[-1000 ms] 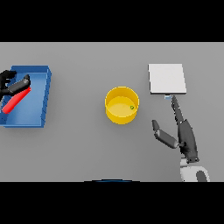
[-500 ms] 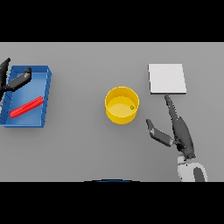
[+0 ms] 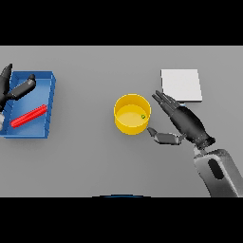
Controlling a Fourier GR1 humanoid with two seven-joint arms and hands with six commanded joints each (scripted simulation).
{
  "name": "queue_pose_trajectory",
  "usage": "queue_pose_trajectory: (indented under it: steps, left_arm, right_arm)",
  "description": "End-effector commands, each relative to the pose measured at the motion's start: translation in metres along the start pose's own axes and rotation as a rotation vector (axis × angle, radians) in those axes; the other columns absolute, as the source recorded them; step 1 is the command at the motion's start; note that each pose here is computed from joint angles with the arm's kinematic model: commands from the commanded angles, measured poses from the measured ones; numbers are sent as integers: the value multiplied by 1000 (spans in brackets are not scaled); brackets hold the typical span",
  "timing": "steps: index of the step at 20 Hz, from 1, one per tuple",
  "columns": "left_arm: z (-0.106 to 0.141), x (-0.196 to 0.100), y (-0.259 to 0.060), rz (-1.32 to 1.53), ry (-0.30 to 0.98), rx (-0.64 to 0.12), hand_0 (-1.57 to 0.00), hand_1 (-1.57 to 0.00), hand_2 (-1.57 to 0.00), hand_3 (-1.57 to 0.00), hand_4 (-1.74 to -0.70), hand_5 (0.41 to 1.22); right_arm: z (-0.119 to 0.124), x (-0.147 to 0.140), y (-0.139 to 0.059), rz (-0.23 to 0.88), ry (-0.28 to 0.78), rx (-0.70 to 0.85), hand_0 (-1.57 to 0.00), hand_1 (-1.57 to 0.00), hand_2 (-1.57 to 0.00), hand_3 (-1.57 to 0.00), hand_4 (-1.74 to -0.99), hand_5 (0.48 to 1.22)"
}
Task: Pick up the red beaker and tilt it to pour out 1 green nut into yellow bowl. Pick up the yellow bowl and place it on the metallic measuring scale.
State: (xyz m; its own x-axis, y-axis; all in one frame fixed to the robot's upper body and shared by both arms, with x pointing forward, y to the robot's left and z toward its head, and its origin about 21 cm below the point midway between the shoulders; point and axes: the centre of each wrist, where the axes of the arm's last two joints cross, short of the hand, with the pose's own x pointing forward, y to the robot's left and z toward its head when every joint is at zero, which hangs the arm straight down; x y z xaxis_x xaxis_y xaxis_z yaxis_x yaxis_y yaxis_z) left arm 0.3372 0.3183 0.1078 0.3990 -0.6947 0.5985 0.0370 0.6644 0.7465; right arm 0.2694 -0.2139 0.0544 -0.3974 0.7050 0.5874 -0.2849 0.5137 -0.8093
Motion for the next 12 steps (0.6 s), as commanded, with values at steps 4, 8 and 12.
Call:
queue_pose_trajectory:
  steps: [4, 8, 12]
  left_arm:
    - [2, 0, -3, -3, -2, -7, -1, 0, 0, 0, -794, 719]
    - [-2, 4, -3, -7, 5, 0, 0, 0, 0, 0, -798, 723]
    - [-2, 4, -2, -8, -8, -4, 1, 1, 1, 1, -796, 717]
  right_arm:
    - [-20, 8, -8, 202, -86, 147, 1, 1, 1, 1, -1270, 664]
    - [-39, 14, -4, 266, -123, 258, 1, 1, 1, 1, -1274, 656]
    - [-57, 19, -6, 333, -167, 363, 1, 1, 1, 1, -1269, 683]
